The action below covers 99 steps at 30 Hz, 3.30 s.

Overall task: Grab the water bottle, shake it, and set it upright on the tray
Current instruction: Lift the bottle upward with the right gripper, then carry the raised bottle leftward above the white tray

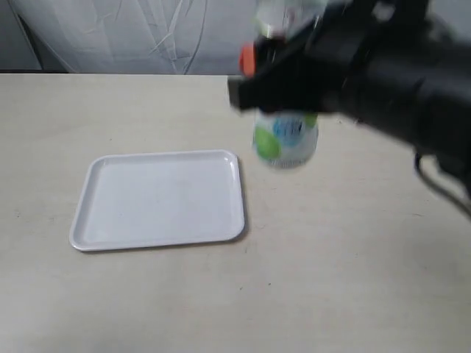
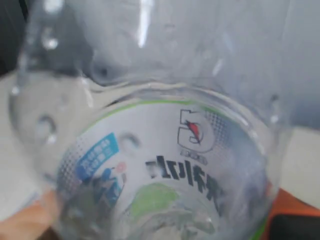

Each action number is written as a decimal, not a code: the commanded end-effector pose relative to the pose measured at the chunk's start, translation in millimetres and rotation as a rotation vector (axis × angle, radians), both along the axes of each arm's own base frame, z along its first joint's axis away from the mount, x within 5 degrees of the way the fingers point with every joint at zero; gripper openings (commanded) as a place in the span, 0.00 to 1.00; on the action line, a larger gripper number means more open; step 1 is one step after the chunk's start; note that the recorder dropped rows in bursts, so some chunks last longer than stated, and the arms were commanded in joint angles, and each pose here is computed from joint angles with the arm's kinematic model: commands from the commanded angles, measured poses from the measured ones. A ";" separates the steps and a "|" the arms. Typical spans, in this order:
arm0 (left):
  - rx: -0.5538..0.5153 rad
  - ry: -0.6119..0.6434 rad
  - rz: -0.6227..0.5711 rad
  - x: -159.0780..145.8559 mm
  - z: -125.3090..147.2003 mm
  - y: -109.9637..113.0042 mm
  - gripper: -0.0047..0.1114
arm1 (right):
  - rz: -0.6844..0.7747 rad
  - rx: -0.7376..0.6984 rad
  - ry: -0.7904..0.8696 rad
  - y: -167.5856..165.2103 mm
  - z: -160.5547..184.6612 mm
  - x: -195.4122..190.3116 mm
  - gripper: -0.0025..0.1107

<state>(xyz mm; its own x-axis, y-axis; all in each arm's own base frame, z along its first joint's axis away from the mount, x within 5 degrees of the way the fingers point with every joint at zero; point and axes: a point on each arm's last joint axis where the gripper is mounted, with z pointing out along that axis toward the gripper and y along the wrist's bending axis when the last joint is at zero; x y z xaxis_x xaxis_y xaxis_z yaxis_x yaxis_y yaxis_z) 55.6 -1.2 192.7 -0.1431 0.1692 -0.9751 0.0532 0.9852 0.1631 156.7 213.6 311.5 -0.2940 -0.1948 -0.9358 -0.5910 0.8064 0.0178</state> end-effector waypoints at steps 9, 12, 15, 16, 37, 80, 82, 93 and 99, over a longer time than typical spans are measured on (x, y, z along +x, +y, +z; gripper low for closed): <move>-0.009 0.001 0.000 -0.2 -1.2 -0.1 0.04 | 0.060 0.154 -0.134 -14.2 62.9 -18.7 0.01; -0.009 0.001 0.000 -0.2 -1.2 -0.1 0.04 | 0.011 0.100 -0.116 -15.5 48.2 -14.7 0.01; -0.009 0.001 0.000 -0.2 -1.2 -0.1 0.04 | 0.030 0.027 0.031 -6.5 -5.5 -14.8 0.01; -0.009 0.001 0.000 -0.2 -1.2 -0.1 0.04 | 0.054 0.015 0.081 -3.2 -20.3 -16.8 0.01; -0.009 0.001 0.000 -0.2 -1.2 -0.1 0.04 | 0.068 0.073 0.103 -1.7 -14.1 -20.5 0.01; -0.007 0.001 0.000 -0.2 -1.2 -0.1 0.04 | 0.142 0.048 -0.018 10.4 13.6 -16.6 0.01; -0.005 0.001 0.000 -0.2 -1.2 0.0 0.04 | -0.039 0.144 0.076 5.1 9.9 -7.8 0.01; -0.005 0.001 0.000 -0.2 -1.2 0.0 0.04 | 0.005 0.099 -0.122 -1.8 55.0 -8.5 0.01; -0.005 0.001 0.000 -0.2 -1.2 0.0 0.04 | -0.005 -0.075 0.119 8.4 -44.6 -7.7 0.01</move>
